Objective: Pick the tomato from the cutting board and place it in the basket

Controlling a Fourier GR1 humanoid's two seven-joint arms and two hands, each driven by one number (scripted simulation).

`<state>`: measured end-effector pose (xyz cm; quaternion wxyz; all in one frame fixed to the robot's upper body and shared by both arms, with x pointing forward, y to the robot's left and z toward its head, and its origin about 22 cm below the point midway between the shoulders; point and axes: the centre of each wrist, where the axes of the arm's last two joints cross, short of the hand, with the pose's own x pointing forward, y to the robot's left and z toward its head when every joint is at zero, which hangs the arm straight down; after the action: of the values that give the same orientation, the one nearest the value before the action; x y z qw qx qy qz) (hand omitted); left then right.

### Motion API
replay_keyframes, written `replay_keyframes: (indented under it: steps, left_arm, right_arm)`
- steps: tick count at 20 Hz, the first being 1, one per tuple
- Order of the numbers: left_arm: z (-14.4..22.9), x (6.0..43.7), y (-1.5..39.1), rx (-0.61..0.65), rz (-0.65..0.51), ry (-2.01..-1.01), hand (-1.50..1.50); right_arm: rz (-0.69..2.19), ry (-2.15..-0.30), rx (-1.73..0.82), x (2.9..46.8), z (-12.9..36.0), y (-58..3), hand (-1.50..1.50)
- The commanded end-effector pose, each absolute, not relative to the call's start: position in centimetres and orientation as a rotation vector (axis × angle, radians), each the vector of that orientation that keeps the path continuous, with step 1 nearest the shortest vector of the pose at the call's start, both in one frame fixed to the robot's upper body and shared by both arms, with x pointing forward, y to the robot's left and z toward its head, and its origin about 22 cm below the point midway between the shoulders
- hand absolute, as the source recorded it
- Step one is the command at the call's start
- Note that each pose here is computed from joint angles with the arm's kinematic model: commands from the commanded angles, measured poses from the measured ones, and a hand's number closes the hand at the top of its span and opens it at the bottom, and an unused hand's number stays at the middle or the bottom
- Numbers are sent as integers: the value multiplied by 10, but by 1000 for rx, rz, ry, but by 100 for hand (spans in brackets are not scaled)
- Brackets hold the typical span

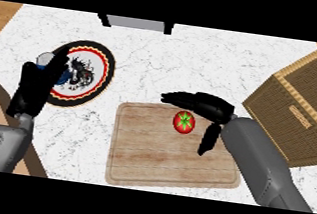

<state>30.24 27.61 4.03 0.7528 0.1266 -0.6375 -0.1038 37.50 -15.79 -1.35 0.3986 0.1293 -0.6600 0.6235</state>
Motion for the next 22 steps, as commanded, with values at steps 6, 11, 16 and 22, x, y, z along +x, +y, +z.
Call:
replay_keyframes:
  steps: [6,11,16,22]
  left_arm:
    - [24,306,280,264,-216,-1377,0]
    - [35,309,271,256,-192,-1357,0]
    - [35,285,282,256,-219,-1363,0]
    - [26,286,300,318,-160,-1302,0]
  right_arm:
    - [1668,-1741,307,367,-38,-148,150]
    - [1678,-1854,223,373,-29,-146,150]
    - [1730,-1815,56,356,-47,-135,150]
    - [1847,-1417,-456,332,-74,-173,150]
